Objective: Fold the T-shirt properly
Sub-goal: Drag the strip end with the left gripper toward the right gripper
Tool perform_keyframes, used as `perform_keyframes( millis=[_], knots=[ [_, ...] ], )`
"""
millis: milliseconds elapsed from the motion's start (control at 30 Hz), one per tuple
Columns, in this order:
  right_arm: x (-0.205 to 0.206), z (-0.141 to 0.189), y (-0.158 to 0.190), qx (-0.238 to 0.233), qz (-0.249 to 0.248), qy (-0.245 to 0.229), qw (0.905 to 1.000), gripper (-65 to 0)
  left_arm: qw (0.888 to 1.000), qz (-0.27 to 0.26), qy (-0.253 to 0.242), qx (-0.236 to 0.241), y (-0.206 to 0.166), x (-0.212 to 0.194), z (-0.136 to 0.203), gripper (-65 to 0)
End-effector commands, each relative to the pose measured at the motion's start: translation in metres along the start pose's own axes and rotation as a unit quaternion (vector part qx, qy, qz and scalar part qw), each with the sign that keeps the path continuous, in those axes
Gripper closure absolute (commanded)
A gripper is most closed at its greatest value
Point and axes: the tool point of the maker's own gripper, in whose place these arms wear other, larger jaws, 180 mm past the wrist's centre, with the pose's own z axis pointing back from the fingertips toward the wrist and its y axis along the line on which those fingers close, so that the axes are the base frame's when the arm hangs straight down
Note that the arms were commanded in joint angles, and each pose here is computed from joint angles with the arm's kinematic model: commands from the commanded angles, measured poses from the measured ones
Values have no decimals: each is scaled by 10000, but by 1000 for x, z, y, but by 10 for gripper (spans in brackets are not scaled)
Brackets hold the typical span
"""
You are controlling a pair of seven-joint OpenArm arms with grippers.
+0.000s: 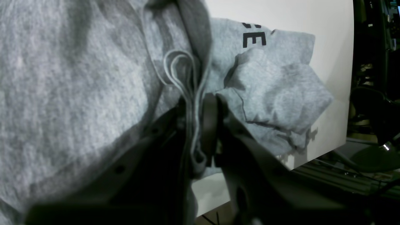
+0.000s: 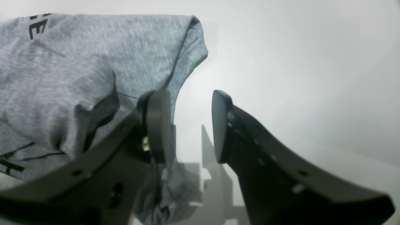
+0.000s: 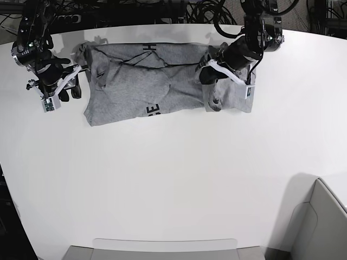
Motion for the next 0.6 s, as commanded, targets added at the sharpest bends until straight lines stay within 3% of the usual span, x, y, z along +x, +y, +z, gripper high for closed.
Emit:
perform_keyframes(
  millis=[0, 100, 300, 567],
  knots=[
    [11, 5, -1, -9, 104, -198, 9998, -224, 9997, -30, -201, -149, -9, 9, 2, -46],
    [11, 5, -1, -9, 104, -198, 9998, -224, 9997, -5, -198, -153, -9, 8, 3, -152],
    [11, 5, -1, -9, 104, -198, 9998, -224, 9994, 37, -248, -253, -17, 10, 3, -156],
    [13, 4, -2, -12, 106, -220, 9997, -224, 9983, -123, -484, -289, -23, 22, 11, -17]
  ],
)
